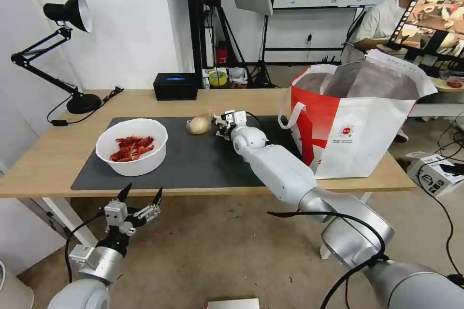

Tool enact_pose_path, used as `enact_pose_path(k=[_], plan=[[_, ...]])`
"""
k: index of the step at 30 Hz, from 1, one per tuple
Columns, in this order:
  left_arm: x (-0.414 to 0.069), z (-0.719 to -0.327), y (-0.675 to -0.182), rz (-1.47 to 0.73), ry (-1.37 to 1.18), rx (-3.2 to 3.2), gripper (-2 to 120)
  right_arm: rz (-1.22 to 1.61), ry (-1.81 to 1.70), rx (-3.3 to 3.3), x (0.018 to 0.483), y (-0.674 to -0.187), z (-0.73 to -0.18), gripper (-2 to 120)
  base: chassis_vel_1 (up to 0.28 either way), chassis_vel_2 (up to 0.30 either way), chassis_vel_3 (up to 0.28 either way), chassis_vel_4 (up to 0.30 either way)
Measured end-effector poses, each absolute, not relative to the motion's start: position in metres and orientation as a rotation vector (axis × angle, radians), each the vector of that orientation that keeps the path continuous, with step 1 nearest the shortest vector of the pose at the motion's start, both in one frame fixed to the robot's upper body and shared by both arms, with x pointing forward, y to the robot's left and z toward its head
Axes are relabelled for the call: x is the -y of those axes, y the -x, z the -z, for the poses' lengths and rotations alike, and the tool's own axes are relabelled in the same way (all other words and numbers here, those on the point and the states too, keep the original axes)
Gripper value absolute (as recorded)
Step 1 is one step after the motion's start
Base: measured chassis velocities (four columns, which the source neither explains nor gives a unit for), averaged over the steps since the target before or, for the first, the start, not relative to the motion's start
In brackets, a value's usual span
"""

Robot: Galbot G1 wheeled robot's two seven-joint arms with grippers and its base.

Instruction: Pick up the trash from the table and place it into the takeout bag.

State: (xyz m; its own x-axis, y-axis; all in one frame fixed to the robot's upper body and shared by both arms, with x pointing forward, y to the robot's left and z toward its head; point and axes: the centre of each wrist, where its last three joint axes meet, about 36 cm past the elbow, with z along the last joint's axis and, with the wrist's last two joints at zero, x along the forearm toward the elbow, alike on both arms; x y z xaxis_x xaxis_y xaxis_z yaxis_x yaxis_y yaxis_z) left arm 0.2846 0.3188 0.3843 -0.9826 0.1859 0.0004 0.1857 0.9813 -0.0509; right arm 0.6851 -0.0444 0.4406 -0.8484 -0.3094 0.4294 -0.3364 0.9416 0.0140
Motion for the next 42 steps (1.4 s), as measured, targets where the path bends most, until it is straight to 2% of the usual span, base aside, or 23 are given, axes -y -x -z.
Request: enact_pose_path(k=[9,19,26,35,42], plan=[[-0.318,-0.388,-0.285,-0.083,0.297,3.129,100,-0.019,-0.550,2.741,0.064,-0.661,-0.470,0,0.000,0.000,0.000,0.000],[-0.319,-0.389,-0.283,-0.091,0.294,3.130,100,0.094,-0.664,2.887,0.127,-0.557,-0.533,0,0.000,0.000,0.000,0.000],[-0.317,-0.388,-0.281,-0.086,0.306,3.121,100,0.185,-0.687,2.973,0.180,-0.516,-0.586,0,0.000,0.000,0.000,0.000],[-0.314,-0.387,-0.280,-0.087,0.320,3.113,100,0.133,-0.554,3.124,0.244,-0.508,-0.642,0,0.000,0.000,0.000,0.000],[-0.308,-0.386,-0.280,-0.098,0.341,3.111,100,0.126,-0.337,3.172,0.307,-0.530,-0.667,0,0.000,0.000,0.000,0.000]])
